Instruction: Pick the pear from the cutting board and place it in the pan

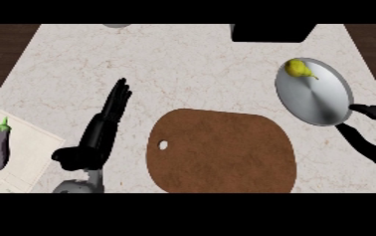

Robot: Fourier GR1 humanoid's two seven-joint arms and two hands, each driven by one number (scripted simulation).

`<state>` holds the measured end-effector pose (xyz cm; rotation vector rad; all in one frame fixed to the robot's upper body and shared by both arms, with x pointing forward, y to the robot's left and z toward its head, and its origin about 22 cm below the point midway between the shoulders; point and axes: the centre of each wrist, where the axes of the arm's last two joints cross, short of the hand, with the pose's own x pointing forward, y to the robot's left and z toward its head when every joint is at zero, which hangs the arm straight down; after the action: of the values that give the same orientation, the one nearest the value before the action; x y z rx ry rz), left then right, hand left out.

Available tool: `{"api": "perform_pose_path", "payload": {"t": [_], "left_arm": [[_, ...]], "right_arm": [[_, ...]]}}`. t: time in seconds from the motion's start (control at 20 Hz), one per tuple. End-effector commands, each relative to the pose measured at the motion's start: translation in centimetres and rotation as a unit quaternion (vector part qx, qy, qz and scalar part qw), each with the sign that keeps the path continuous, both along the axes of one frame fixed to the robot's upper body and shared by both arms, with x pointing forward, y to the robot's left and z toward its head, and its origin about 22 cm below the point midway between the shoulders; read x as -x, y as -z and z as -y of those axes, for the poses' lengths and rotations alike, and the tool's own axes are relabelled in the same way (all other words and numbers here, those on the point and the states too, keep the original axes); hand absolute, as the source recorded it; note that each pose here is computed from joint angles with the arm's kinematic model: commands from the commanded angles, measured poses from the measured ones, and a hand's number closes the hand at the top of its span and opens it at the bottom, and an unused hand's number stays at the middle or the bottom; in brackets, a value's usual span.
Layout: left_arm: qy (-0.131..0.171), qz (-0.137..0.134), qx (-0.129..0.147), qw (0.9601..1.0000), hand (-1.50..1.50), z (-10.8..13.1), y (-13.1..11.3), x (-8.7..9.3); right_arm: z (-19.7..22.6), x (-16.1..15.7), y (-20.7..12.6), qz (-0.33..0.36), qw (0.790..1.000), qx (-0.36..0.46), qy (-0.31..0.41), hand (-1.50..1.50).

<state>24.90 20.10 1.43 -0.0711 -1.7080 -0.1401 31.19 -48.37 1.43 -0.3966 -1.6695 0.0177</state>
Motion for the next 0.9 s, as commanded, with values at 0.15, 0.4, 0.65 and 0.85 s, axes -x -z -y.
{"api": "perform_pose_path", "payload": {"t": [0.15,0.4,0.65,0.85], "left_arm": [[-0.003,-0.002,0.006,1.0,0.0,0.6,0.6,0.1],[-0.008,-0.009,0.002,0.9999,0.0,-0.9,1.2,-0.8],[-0.004,-0.008,0.0,1.0,0.0,-0.5,1.6,1.2],[-0.001,-0.014,0.005,0.9999,0.0,-1.0,0.9,1.0]], "right_arm": [[3.7,4.2,0.0,0.021,0.998,-0.006,-0.06,-1.5],[2.8,4.3,0.8,0.029,0.998,0.015,-0.061,-1.5],[3.2,7.9,3.3,0.005,0.998,0.015,-0.062,-1.5],[4.2,7.7,2.5,0.011,0.998,0.031,-0.056,-1.5]]}}
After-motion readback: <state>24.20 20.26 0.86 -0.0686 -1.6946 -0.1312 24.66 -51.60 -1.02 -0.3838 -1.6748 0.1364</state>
